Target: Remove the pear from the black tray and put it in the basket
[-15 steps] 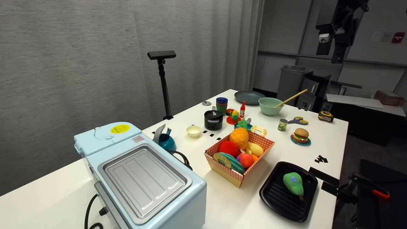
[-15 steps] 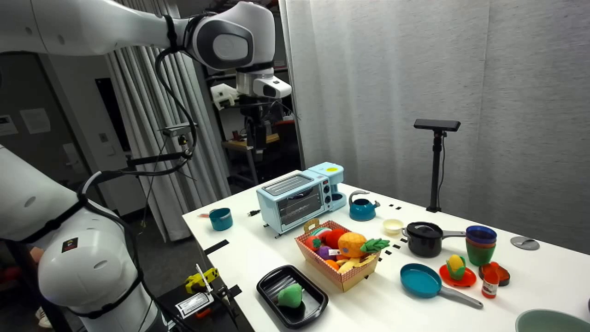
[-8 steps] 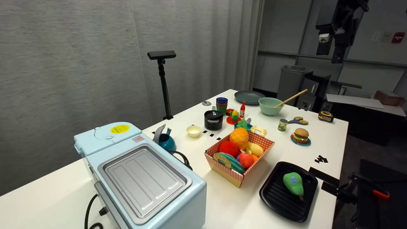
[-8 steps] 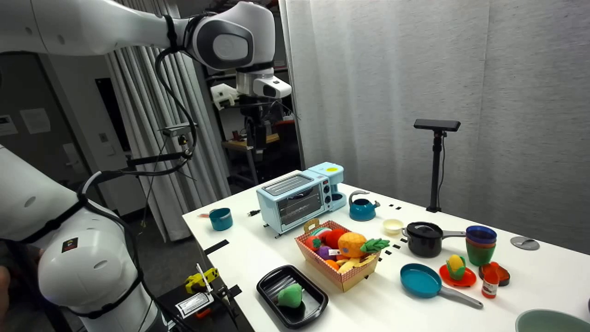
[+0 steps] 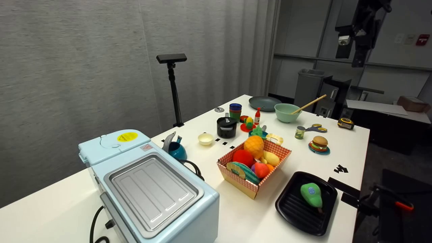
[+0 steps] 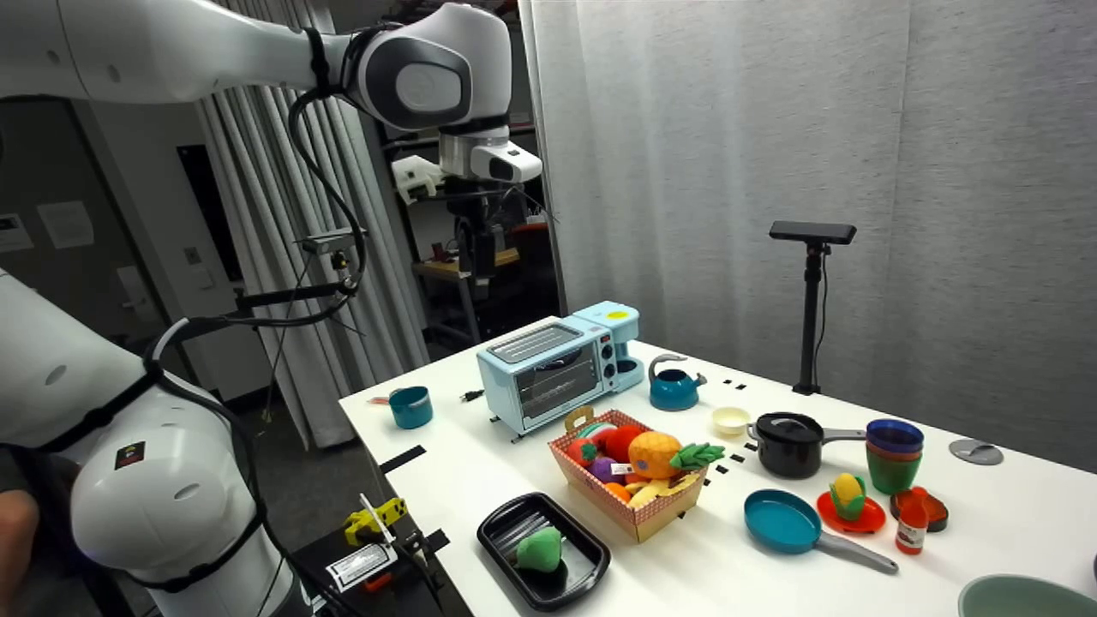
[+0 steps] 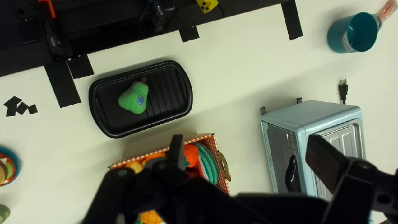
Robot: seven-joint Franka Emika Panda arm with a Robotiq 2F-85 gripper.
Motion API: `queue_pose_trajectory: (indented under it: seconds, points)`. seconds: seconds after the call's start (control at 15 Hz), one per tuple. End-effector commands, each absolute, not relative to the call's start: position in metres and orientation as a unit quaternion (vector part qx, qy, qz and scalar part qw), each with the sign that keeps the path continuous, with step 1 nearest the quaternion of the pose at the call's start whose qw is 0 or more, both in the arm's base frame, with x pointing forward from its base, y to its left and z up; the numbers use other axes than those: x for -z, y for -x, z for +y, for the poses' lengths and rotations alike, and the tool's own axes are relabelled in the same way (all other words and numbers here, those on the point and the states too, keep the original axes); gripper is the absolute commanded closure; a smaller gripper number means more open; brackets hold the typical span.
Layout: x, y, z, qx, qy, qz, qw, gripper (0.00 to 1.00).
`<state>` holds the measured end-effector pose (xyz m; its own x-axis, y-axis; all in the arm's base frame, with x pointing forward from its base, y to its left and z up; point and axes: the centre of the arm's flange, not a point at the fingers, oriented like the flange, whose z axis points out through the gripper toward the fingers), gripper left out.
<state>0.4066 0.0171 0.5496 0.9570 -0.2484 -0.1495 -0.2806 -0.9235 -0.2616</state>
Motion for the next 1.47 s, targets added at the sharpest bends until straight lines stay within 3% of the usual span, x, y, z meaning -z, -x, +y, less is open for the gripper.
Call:
queue_pose_trajectory:
  seconds: [0.0,0.67,1.4]
  points:
    - [-0.550,-0.407,0.017,-0.057,0.979,0.135,0.141,0.00]
    - [-0.536,-0.409,0.013,-0.041,0.981,0.122,0.142,0.00]
    - [-0.460,-0.426,-0.007,0.017,0.988,0.123,0.097,0.00]
